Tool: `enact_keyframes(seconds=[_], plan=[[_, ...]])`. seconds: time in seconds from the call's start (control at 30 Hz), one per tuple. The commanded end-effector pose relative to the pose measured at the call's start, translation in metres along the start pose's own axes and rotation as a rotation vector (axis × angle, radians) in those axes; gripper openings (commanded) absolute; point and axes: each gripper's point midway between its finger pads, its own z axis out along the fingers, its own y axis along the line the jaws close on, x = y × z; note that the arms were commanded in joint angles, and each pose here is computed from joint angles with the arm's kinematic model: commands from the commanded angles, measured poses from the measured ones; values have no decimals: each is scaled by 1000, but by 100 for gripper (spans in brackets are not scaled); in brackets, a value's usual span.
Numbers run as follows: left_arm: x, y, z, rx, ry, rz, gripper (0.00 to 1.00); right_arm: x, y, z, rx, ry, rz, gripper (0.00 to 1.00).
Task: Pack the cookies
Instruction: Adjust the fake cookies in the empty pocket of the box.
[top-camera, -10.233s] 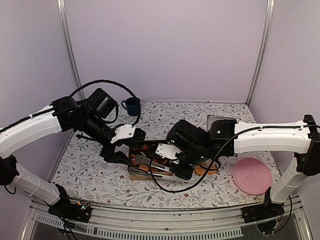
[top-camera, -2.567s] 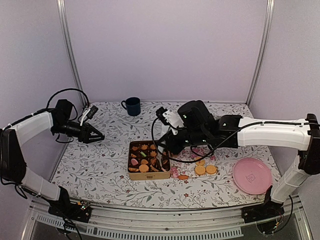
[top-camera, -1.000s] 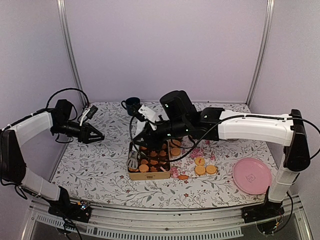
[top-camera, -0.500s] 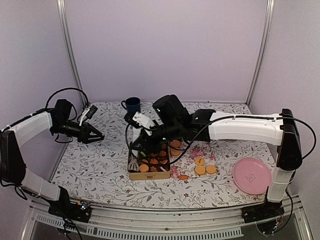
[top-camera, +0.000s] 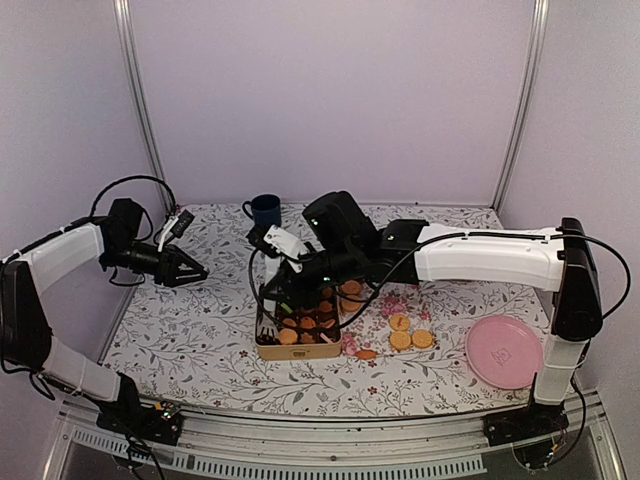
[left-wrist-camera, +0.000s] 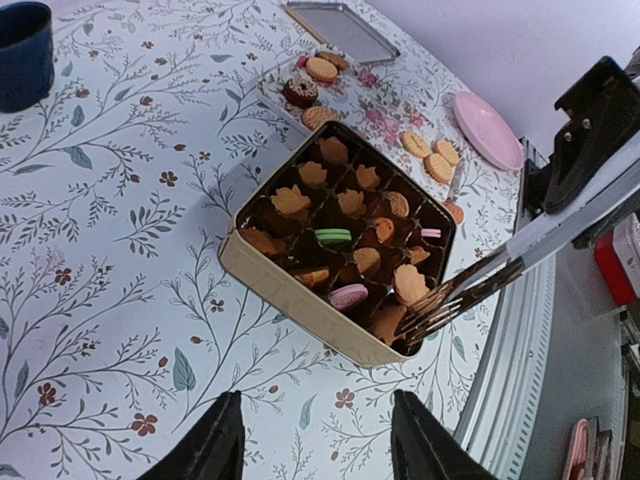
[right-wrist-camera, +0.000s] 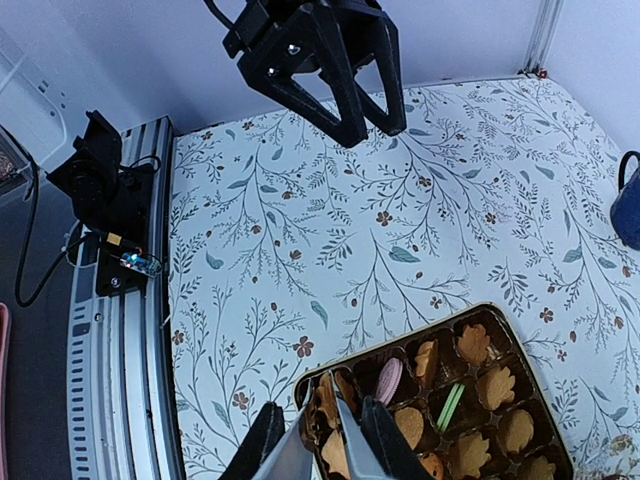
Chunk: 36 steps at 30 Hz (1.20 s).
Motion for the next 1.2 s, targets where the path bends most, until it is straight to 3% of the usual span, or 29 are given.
enact_keyframes(seconds=[0.0, 0.43, 0.87, 1.17], plan=[[-1, -2, -5, -2, -12, 13, 50, -19, -12, -9, 86, -47, 28, 0], [2, -2, -4, 3, -10, 18, 50, -9, -28, -25, 237, -56, 255, 0], [3, -3, -4, -2, -11, 36, 51, -5, -24, -24, 367, -39, 293, 0], [2, -4, -5, -3, -15, 44, 51, -38, -29, -49, 405, -135, 268, 22]])
